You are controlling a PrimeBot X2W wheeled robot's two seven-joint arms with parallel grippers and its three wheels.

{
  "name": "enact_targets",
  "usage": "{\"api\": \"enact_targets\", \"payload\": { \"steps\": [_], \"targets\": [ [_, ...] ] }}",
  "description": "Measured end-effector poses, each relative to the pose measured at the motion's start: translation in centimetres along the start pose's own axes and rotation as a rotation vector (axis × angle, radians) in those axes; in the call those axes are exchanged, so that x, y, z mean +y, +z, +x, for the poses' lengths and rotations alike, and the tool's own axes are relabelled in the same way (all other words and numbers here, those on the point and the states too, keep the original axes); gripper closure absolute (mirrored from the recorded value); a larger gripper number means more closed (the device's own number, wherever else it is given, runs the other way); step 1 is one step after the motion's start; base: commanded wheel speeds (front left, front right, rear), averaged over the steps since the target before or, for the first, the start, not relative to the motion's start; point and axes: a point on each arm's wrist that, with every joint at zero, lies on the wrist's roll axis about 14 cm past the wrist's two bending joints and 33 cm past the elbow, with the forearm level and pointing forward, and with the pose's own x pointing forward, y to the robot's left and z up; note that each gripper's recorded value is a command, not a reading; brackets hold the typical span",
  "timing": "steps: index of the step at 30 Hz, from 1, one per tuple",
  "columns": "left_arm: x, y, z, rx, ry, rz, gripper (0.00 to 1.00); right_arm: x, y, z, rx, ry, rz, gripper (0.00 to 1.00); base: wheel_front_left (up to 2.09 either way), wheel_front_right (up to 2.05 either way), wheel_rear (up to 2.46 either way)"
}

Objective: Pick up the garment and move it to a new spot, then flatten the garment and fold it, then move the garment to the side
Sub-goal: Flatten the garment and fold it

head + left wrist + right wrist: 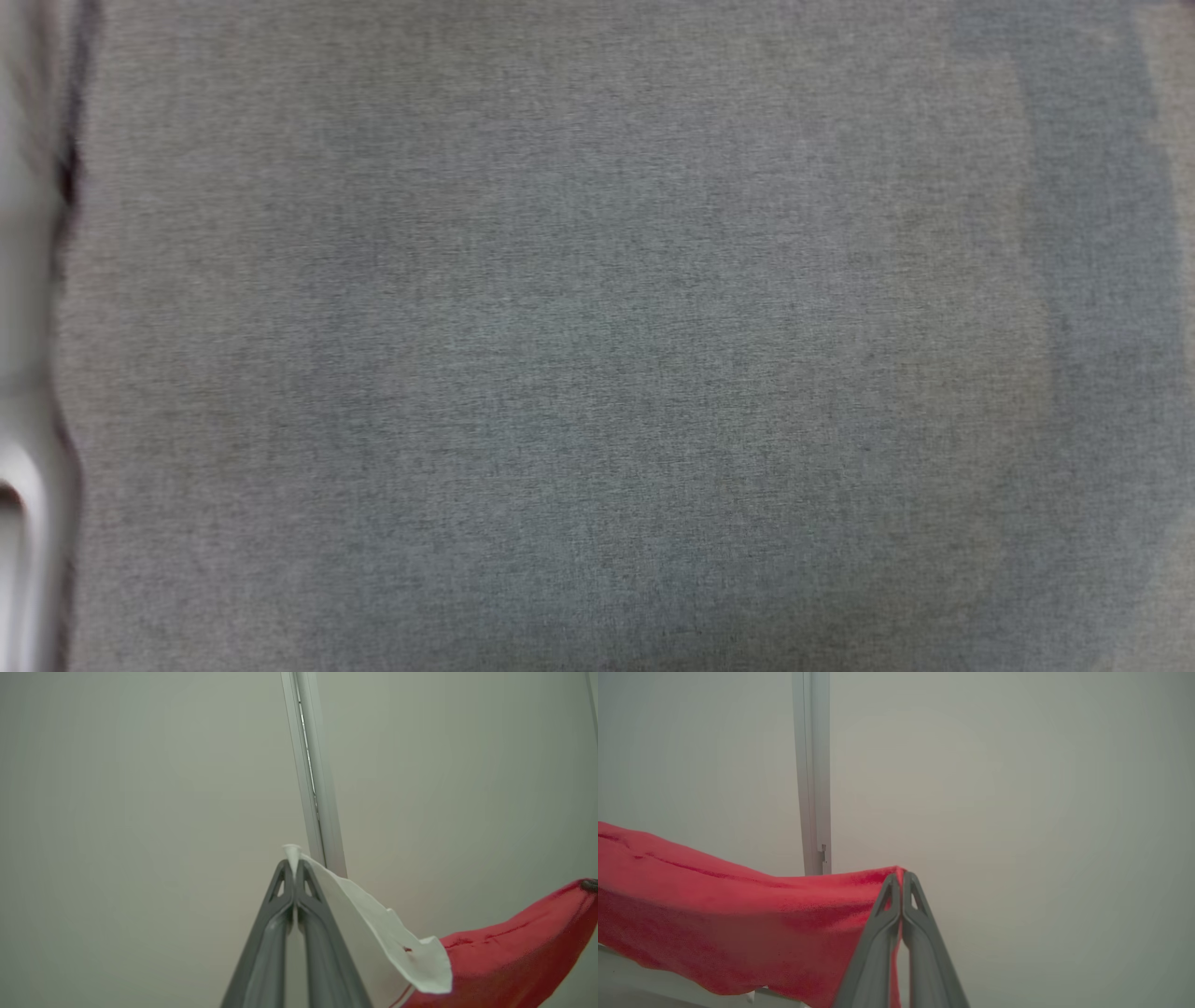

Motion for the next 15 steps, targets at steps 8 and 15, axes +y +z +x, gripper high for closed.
{"api": "enact_targets", "payload": {
  "steps": [8, 15],
  "targets": [
    [-3.8, -5.0, -13.3, 0.231, -0.001, -0.226, 1.0, 1.1, -6.8, -7.6, 0.131, 0.006, 0.091, 1.0, 0.0, 0.0, 0.0],
    [-5.1, -1.7, -22.3, 0.304, 0.055, -0.328, 1.0, 1.4, -8.2, -16.2, 0.161, -0.041, 0.195, 1.0, 0.0, 0.0, 0.0]
  ]
}}
